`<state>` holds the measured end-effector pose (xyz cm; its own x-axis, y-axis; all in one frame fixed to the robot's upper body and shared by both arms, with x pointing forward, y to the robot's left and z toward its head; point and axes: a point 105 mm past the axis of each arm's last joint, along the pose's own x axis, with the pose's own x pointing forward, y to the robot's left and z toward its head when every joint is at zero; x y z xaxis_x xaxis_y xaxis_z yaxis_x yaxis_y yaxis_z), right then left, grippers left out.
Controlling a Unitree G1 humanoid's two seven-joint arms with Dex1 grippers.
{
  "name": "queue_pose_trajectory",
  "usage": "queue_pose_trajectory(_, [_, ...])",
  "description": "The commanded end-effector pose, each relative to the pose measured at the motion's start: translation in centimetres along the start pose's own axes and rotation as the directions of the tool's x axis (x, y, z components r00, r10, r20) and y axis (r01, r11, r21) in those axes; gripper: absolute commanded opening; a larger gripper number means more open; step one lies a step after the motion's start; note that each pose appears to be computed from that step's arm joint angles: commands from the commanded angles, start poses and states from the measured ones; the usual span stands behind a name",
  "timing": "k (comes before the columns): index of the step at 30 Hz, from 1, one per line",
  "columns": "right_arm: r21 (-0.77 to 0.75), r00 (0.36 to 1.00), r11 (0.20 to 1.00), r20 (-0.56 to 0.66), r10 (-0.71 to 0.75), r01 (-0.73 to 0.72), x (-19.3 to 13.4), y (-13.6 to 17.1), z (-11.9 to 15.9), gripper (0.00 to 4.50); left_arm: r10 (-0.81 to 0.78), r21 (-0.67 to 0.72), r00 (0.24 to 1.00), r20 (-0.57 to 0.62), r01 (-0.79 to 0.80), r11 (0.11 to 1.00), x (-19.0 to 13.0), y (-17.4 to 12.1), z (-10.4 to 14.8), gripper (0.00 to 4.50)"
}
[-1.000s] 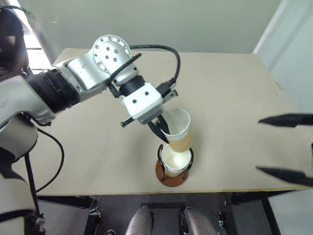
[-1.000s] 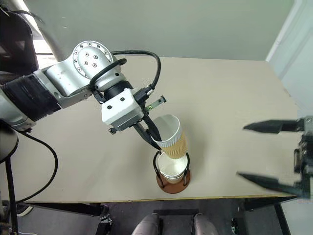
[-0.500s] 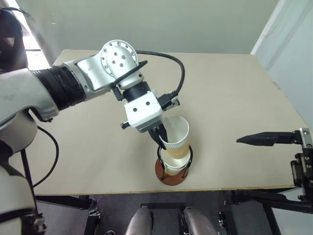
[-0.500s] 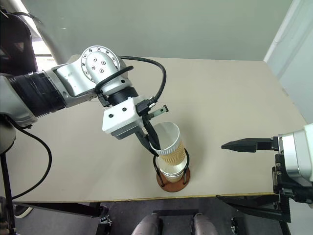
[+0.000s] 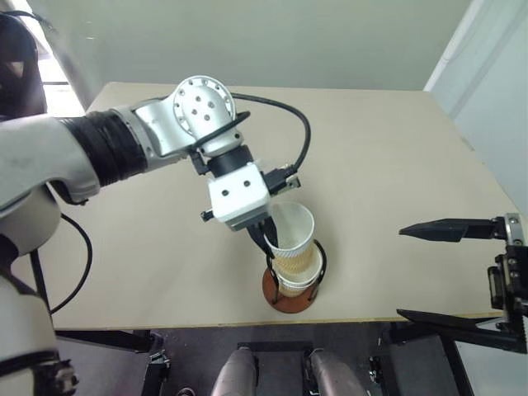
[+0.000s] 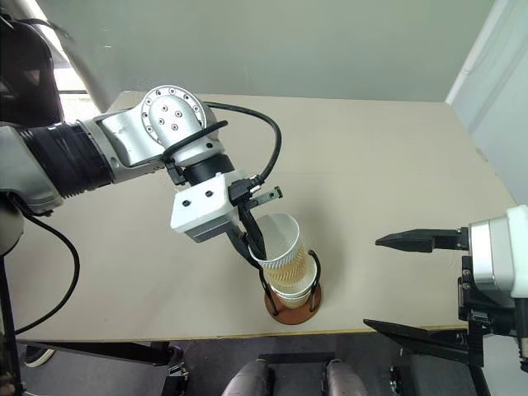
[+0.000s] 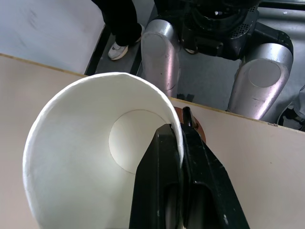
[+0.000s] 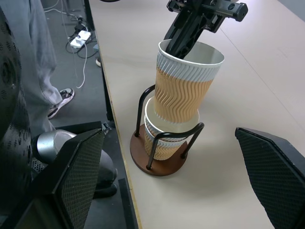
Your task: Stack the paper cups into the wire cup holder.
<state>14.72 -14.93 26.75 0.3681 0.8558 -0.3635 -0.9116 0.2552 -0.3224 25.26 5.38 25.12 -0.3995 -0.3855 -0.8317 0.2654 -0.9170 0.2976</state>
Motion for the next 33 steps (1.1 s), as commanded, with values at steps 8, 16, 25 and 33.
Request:
queue_pose_trajectory(8, [-0.023,1.000,0.999,0.002,-0.031,0.031,-0.4,-0.2,0.3,4.50,0.017,0.021,1.000,0.001,-0.017,1.000,-0.8,0.9,0.5,0.43])
queue_pose_trajectory(16, [-0.026,0.999,0.999,0.002,-0.037,0.037,-0.3,-0.1,0.4,4.50,0.016,0.025,1.000,0.000,-0.016,1.000,-0.6,1.0,0.3,3.08])
queue_pose_trajectory(25, [-0.023,0.999,0.998,0.005,-0.053,0.053,-0.6,-1.0,0.1,4.50,0.103,0.007,0.994,-0.023,-0.103,0.995,-1.6,1.9,-0.6,4.48])
queue_pose_trajectory(33, [-0.027,0.998,0.998,-0.004,-0.063,0.063,-1.4,-2.5,-0.6,4.50,0.492,-0.238,0.869,-0.062,-0.491,0.838,-7.9,1.5,-3.2,4.48])
